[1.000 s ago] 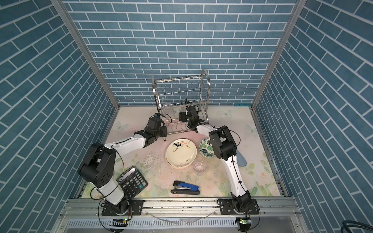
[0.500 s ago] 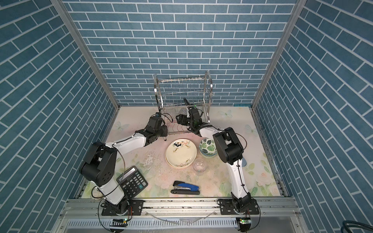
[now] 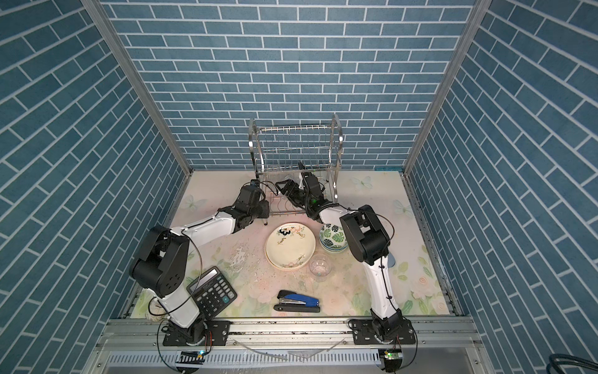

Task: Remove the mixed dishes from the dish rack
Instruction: 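Lift the clear cup out of the rack with the right gripper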

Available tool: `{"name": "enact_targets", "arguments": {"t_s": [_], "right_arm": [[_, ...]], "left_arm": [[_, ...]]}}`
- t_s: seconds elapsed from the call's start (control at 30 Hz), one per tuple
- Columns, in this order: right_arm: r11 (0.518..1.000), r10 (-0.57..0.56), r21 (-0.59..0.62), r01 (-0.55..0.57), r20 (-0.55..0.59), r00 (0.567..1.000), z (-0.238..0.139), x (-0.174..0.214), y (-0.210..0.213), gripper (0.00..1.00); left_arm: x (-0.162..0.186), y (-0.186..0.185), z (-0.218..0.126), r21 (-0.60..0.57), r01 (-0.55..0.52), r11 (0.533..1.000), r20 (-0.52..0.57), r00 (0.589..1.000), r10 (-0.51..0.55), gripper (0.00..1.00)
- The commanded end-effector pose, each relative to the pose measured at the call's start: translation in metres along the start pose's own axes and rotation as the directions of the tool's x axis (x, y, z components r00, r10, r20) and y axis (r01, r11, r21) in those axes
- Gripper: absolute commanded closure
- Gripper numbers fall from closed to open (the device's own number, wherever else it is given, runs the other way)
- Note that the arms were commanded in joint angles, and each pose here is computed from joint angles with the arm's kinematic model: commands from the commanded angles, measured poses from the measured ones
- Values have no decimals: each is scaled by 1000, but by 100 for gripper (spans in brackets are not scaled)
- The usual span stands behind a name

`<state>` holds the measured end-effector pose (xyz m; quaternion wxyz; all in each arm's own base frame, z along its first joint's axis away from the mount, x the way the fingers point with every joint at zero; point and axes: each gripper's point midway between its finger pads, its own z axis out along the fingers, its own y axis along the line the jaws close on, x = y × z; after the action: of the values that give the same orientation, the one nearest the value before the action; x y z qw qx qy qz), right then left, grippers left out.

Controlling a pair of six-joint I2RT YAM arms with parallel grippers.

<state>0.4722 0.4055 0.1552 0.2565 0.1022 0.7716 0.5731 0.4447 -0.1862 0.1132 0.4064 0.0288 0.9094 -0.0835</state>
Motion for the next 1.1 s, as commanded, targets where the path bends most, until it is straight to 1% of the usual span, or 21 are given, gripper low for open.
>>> {"name": "enact_targets", "arguments": {"t_s": [0.0, 0.17, 0.33, 0.7, 0.93, 1.07], "right_arm": [[979, 37, -199, -34, 13, 999, -12, -2, 65, 100], [974, 61, -219, -57, 15, 998, -19, 9, 72, 100], [963, 108, -251, -99, 22, 994, -26, 19, 74, 100], [961, 111, -261, -96, 40, 993, -47, 42, 82, 100], [968, 108, -238, -84, 88, 990, -71, 52, 72, 100], [973, 98, -220, -75, 95, 991, -82, 59, 68, 100]], "left_arm": [[36, 1, 11, -2, -119, 993, -125, 985, 118, 100], [35, 2, 13, -8, -122, 992, -127, 985, 120, 100], [35, 4, 12, -10, -119, 993, -126, 985, 117, 100], [35, 11, 10, -7, -91, 996, -123, 988, 89, 100], [31, 16, 4, -6, -64, 998, -108, 992, 63, 100], [30, 19, 2, -7, -51, 999, -103, 993, 50, 100]]}}
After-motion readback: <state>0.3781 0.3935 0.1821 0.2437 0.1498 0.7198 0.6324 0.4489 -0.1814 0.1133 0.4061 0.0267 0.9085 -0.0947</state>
